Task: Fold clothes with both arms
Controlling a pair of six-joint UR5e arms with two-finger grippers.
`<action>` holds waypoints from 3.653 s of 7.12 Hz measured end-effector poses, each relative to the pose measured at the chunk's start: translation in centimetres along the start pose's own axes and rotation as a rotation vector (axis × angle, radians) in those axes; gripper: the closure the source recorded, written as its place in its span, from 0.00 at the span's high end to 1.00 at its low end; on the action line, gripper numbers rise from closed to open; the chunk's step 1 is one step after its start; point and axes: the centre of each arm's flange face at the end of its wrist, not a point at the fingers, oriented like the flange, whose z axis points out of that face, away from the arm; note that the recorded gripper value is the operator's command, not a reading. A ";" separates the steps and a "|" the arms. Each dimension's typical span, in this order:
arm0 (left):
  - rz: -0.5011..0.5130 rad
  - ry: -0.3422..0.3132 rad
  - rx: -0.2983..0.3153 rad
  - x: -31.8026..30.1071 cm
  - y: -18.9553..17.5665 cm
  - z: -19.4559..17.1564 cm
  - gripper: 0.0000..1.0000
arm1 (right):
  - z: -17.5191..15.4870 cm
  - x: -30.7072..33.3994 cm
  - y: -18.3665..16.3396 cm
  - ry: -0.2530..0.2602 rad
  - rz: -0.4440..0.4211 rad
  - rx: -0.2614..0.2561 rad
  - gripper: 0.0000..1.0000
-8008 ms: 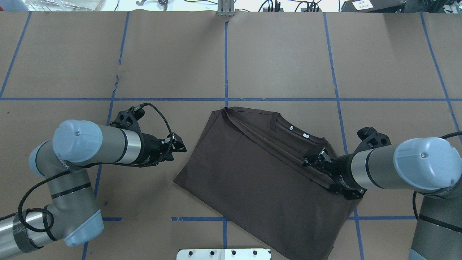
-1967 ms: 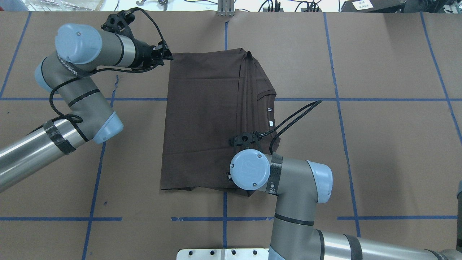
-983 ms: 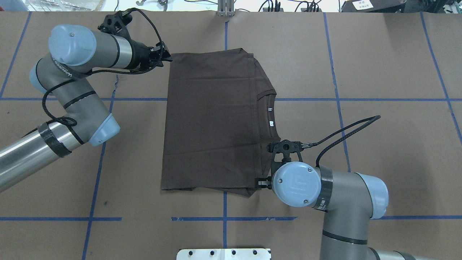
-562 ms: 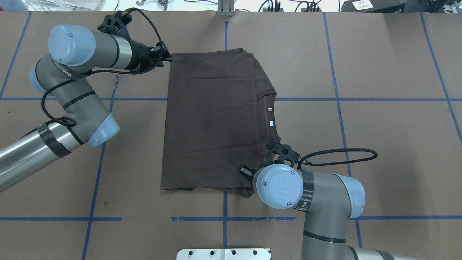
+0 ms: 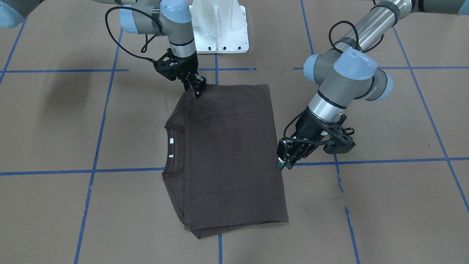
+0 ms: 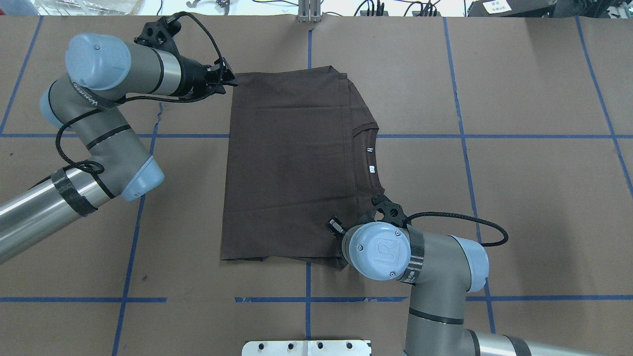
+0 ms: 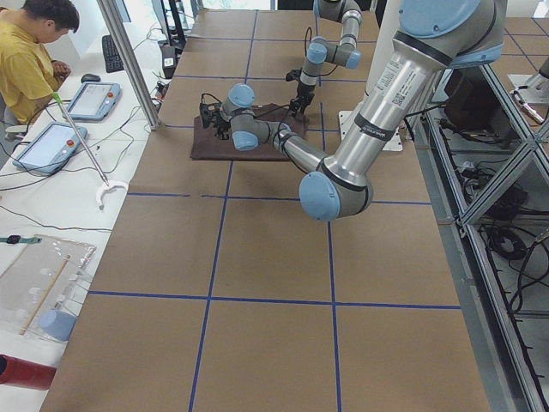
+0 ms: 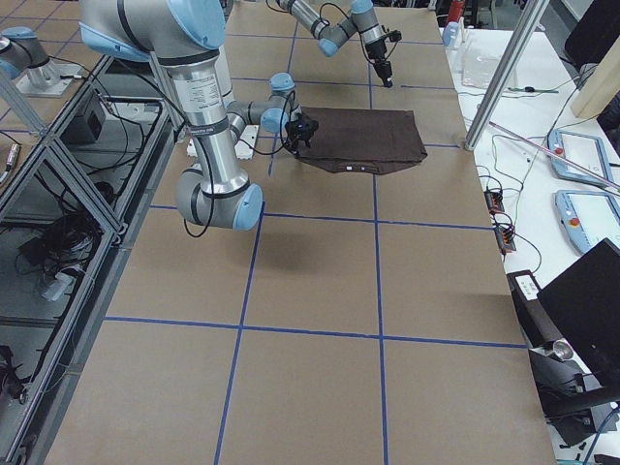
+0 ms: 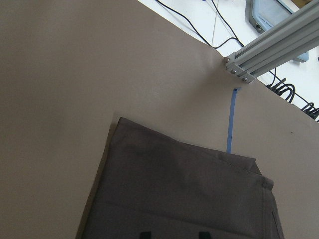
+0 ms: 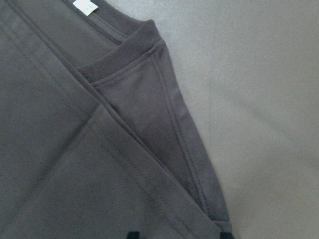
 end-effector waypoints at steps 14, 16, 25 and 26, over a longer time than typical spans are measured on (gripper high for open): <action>-0.200 -0.021 -0.243 -1.0 20.9 -6.9 0.54 | -3.8 4.5 1.6 -0.019 -0.044 -0.060 0.00; -0.304 -0.108 -0.281 -4.6 28.2 -7.4 0.60 | -4.1 5.0 2.1 -0.025 -0.051 -0.059 0.00; -0.309 -0.244 -0.222 -10.6 35.2 -6.7 0.00 | -4.2 5.0 2.0 -0.027 -0.053 -0.057 0.00; -0.311 -0.238 -0.223 -10.3 35.2 -6.8 0.00 | -4.2 5.1 2.0 -0.027 -0.053 -0.057 0.00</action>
